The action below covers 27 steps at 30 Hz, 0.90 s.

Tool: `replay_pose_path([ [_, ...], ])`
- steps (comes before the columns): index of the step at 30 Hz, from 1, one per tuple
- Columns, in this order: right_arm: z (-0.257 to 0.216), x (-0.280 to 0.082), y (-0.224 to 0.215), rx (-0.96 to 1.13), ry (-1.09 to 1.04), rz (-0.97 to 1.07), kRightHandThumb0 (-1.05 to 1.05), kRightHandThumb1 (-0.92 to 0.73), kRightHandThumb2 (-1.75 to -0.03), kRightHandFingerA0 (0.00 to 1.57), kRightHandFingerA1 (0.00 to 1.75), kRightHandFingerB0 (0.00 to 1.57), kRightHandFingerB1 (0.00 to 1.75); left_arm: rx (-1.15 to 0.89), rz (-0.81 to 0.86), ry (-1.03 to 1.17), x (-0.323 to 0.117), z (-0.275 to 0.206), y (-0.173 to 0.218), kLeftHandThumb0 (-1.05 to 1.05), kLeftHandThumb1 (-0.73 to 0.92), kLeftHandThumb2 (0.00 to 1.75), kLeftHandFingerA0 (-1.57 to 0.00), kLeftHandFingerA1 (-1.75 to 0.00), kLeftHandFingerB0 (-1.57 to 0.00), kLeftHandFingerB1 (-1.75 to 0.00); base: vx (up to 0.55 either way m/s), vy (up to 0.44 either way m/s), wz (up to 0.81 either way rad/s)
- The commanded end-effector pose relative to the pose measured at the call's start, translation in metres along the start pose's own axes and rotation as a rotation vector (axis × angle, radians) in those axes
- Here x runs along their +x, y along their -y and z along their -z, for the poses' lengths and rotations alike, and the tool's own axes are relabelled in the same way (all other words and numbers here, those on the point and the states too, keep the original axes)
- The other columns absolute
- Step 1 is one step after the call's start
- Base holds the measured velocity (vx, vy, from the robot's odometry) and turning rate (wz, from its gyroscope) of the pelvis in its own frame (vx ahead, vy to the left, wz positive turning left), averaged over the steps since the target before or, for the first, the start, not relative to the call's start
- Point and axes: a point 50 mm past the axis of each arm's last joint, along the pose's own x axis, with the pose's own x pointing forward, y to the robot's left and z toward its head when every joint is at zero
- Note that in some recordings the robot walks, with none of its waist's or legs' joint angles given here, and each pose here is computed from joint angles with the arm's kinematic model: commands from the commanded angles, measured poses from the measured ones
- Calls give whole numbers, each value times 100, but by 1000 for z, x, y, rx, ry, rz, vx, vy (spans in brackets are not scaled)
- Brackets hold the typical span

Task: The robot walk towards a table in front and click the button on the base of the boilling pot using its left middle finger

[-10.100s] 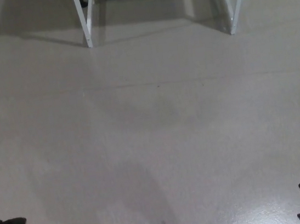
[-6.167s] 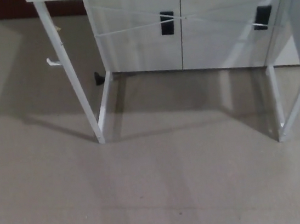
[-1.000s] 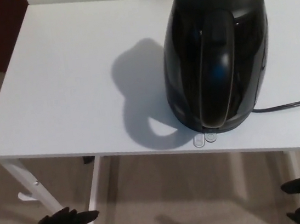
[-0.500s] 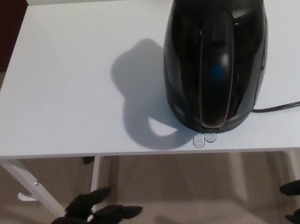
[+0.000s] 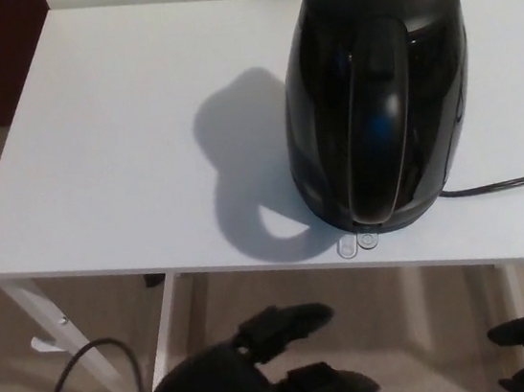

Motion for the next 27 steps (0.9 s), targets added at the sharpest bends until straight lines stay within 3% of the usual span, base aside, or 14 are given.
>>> replay_pose_path([
  [1, 5, -5, 6, 23, 5, -22, -52, -45, -58, 75, 44, 68, 43, 258, 153, 157, 11, -8, 10, -49, 80, 65, -27, -34, -21, -28, 0, 0, 0],
  [2, 3, -4, 7, 0, 8, -16, -52, -45, -58, 75, 44, 68, 43, 289, 166, 175, 17, -9, 8, -49, 80, 65, -27, -34, -21, -28, 0, 0, 0],
  [3, 4, -5, 7, -16, -1, -21, -49, -37, -81, 70, 60, 53, 52, 306, 176, 184, 19, -11, 8, -49, 81, 65, -25, -34, -19, -28, 0, 0, 0],
  [4, 4, -5, 7, -13, -6, -24, -51, -47, -55, 77, 43, 68, 41, 313, 167, 192, 22, -12, 7, -49, 79, 64, -29, -35, -22, -28, 0, 0, 0],
  [8, 0, -2, 9, -19, 3, -30, -52, -48, -55, 82, 44, 68, 41, 340, 155, 177, 28, -2, 5, -50, 79, 64, -30, -34, -23, -29, 0, 0, 0],
  [9, 1, -3, 9, -19, 2, -31, -52, -48, -55, 82, 44, 68, 41, 348, 156, 170, 29, 0, 6, -61, 67, 88, -21, -43, -15, -39, 0, 0, 0],
  [10, 1, -3, 8, -19, 1, -33, -52, -48, -55, 82, 44, 68, 41, 356, 157, 163, 30, 2, 7, -61, 67, 88, -21, -43, -15, -39, 0, 0, 0],
  [11, 1, -3, 8, -19, 1, -33, -52, -48, -55, 82, 44, 68, 41, 371, 162, 151, 31, 5, 6, -58, 82, 65, -28, -30, -19, -27, 0, 0, 0],
  [12, -3, -3, 6, -61, 44, -42, -61, -54, -58, 89, 49, 76, 43, 370, 165, 142, 31, 7, 6, -49, 79, 64, -29, -34, -26, -29, 0, 0, 0],
  [15, -1, -3, 6, -65, 45, -27, -58, -53, -58, 80, 45, 75, 42, 370, 151, 117, 32, 17, 8, -49, 77, 63, -32, -34, -27, -30, 0, 0, 0],
  [20, 1, -5, 5, -26, 49, -27, -61, -52, -57, 83, 44, 74, 42, 401, 148, 83, 35, 27, 7, -50, 78, 63, -31, -34, -26, -29, 0, 0, 0],
  [22, 1, -5, 6, -22, 49, -29, -61, -49, -59, 73, 43, 67, 41, 425, 161, 64, 38, 29, 4, -51, 77, 63, -31, -34, -24, -29, 0, 0, 0],
  [26, 0, -4, 5, -19, 68, -45, -67, -52, -62, 69, 43, 64, 41, 424, 142, 59, 41, 32, 0, -50, 76, 63, -31, -34, -25, -29, 0, 0, 0],
  [27, -1, -4, 5, -23, 65, -43, -63, -57, -58, 78, 43, 72, 41, 423, 130, 59, 42, 33, -1, -50, 75, 63, -33, -35, -26, -29, 0, 0, 0],
])
